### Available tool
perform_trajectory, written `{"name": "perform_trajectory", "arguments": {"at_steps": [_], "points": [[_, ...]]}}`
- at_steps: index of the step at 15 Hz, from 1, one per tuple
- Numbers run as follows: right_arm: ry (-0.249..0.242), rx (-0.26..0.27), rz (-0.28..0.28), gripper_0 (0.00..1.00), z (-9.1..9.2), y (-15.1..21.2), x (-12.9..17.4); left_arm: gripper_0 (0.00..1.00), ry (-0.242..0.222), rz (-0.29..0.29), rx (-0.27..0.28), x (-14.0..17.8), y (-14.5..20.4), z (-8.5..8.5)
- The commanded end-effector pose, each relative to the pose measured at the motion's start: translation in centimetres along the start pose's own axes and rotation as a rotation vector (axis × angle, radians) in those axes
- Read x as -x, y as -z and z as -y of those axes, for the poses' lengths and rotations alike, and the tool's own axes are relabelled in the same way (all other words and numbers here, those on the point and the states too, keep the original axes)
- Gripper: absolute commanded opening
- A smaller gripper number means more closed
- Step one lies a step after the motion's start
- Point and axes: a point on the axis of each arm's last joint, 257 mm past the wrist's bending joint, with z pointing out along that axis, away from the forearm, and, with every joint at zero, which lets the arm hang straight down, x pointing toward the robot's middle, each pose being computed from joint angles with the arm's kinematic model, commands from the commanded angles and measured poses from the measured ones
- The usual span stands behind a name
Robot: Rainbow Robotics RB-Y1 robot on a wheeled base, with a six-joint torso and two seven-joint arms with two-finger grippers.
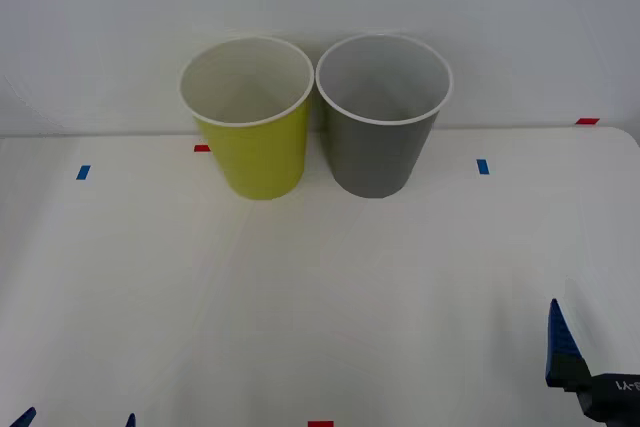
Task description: Put cans in the gray bin and PET bottles in the light green bin.
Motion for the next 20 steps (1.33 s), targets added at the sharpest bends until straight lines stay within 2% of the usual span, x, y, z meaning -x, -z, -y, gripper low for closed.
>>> {"name": "perform_trajectory", "arguments": {"at_steps": [1,2,4,6,9,12,13,16,20], "points": [[-0.016,0.016,0.040,1.00,-0.1,1.8,-2.0,1.00,0.000,0.000,0.000,0.0,0.0,0.0],[-0.027,0.030,0.039,1.00,-0.3,2.1,-2.7,1.00,0.000,0.000,0.000,0.0,0.0,0.0],[-0.014,0.061,0.020,1.00,-0.8,3.6,-4.3,1.00,0.000,0.000,0.000,0.0,0.0,0.0],[-0.014,0.067,0.007,1.00,-1.0,5.6,-5.0,1.00,0.000,0.000,0.000,0.0,0.0,0.0],[-0.026,0.075,0.032,1.00,-1.4,8.5,-4.7,1.00,0.000,0.000,0.000,0.0,0.0,0.0],[-0.051,0.068,0.031,1.00,-1.6,10.1,-4.5,1.00,0.000,0.000,0.000,0.0,0.0,0.0],[-0.075,0.057,0.031,1.00,-1.6,10.6,-4.4,1.00,0.000,0.000,0.000,0.0,0.0,0.0],[-0.097,0.025,0.032,1.00,-0.8,10.5,-4.5,1.00,0.000,0.000,0.000,0.0,0.0,0.0],[-0.105,0.012,0.032,1.00,-0.4,10.5,-4.5,1.00,0.000,0.000,0.000,0.0,0.0,0.0]]}}
